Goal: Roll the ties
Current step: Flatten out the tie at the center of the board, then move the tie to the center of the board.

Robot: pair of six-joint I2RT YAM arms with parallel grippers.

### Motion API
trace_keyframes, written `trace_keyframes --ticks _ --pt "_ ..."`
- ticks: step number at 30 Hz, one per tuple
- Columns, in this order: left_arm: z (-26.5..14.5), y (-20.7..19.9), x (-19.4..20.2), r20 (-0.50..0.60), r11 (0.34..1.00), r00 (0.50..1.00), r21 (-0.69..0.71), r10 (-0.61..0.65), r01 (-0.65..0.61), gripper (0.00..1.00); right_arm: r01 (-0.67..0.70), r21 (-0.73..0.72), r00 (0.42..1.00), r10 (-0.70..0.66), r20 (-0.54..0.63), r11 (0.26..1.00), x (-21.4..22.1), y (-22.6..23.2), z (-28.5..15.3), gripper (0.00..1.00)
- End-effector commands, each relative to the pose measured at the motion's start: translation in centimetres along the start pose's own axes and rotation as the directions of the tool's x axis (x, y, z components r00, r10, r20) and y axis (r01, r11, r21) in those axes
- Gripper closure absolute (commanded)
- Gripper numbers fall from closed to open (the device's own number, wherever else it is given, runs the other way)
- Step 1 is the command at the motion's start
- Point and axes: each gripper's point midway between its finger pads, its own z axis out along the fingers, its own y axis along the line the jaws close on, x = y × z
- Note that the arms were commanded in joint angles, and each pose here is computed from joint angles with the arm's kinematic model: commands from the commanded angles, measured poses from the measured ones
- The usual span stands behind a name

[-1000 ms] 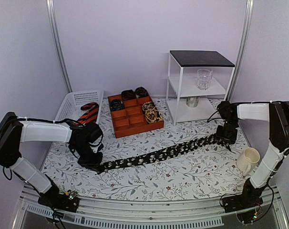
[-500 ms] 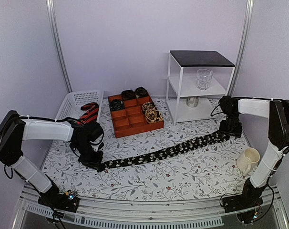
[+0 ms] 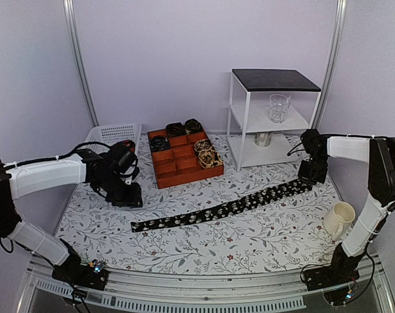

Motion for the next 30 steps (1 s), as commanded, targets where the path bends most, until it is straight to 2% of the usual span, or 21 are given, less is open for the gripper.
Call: trace_keyframes --ticks 1,5,8,12,15,21,30 --pt "-2.6 -2.2 -3.2 0.141 0.992 0.990 0.125 -0.027 0.009 0.56 -0.061 -0.133 0.997 0.066 0.032 0.989 -1.1 2.2 0.8 1.00" --pt "-3.8 -5.7 -3.8 0.195 0.940 0.980 0.339 -0.046 -0.023 0.57 -0.108 -0.210 0.994 0.107 -0.018 0.972 -1.2 2.9 2.1 1.00" --pt "-4.1 -6.4 -3.8 0.227 0.916 0.972 0.400 -0.065 -0.032 0.58 -0.136 -0.211 0.990 0.125 -0.068 0.968 -0.6 2.5 3.5 1.00" --pt "-4.1 -6.9 -3.8 0.240 0.901 0.969 0.431 -0.059 -0.052 0.58 -0.178 -0.198 0.976 0.147 -0.161 0.964 1.5 1.9 5.3 1.00" --pt "-4.1 -6.9 -3.7 0.256 0.896 0.965 0.441 -0.063 -0.058 0.57 -0.222 -0.147 0.965 0.195 -0.179 0.964 2.5 0.1 5.8 1.00" --pt "-3.2 -6.4 -3.3 0.252 0.901 0.965 0.431 -0.074 -0.044 0.59 -0.295 -0.050 0.947 0.284 -0.152 0.954 3.7 -3.7 5.5 1.00" --pt "-0.9 -5.3 -1.7 0.177 0.918 0.978 0.397 -0.107 0.028 0.60 -0.355 0.070 0.927 0.361 -0.102 0.932 4.6 -7.0 4.3 1.00"
